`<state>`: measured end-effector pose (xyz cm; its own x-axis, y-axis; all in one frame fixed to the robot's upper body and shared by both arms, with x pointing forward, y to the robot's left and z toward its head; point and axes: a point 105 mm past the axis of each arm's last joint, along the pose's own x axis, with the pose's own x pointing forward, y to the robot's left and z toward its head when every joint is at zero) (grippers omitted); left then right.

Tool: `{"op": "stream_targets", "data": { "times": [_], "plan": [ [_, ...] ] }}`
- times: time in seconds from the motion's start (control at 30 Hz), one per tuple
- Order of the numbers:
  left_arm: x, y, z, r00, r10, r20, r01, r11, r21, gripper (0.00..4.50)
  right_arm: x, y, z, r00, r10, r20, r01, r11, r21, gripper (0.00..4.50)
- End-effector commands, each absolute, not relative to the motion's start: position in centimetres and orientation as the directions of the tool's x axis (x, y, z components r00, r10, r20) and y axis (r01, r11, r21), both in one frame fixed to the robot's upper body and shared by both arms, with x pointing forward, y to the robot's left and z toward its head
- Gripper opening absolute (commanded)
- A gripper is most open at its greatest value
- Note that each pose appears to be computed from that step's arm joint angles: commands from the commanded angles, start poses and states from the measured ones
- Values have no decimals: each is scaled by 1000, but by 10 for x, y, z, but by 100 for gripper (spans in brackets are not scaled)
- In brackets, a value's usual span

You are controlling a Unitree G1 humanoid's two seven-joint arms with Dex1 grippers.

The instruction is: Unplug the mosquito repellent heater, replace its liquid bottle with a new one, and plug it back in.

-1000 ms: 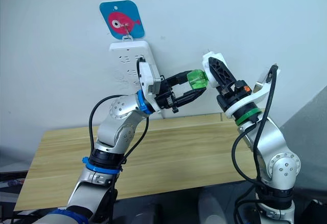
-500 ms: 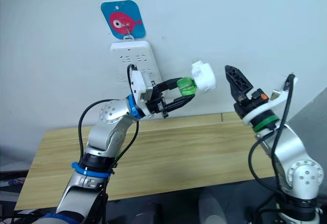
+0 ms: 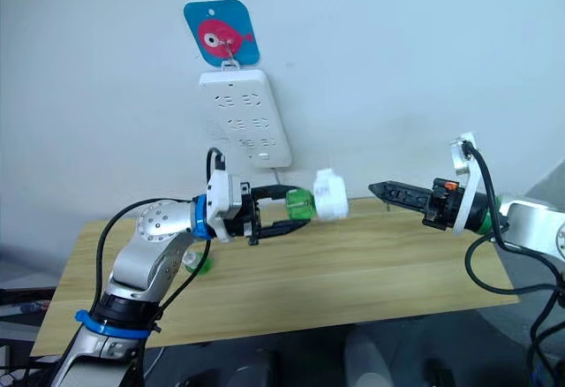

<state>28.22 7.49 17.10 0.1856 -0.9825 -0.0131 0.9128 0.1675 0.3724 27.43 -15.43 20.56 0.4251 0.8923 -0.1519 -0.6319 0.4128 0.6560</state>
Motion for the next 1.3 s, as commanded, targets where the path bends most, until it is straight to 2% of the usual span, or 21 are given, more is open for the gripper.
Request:
{"op": "stream_targets", "data": {
  "times": [0.03,0.17,0.27,1.07,1.17,1.27,1.3],
  "plan": [
    [273,74,186,138,-990,13,887,130,443,225,261,-146,215,283,955,-94,-633,260,729,450],
    [270,74,187,121,-993,12,885,114,451,225,252,-138,212,189,977,-94,-613,193,766,450],
    [264,73,186,94,-996,-3,884,82,461,225,249,-130,207,162,982,-96,-610,176,773,450],
    [260,63,192,43,-999,13,871,44,489,225,250,-91,212,85,996,30,-613,29,790,450],
    [260,63,191,41,-999,13,870,42,491,225,250,-91,213,81,996,33,-612,23,791,398],
    [259,62,191,42,-999,14,871,43,489,225,249,-91,213,76,996,36,-613,18,790,306],
    [259,62,189,38,-999,5,878,36,478,225,248,-91,213,73,997,35,-614,17,789,301]
  ]
}}
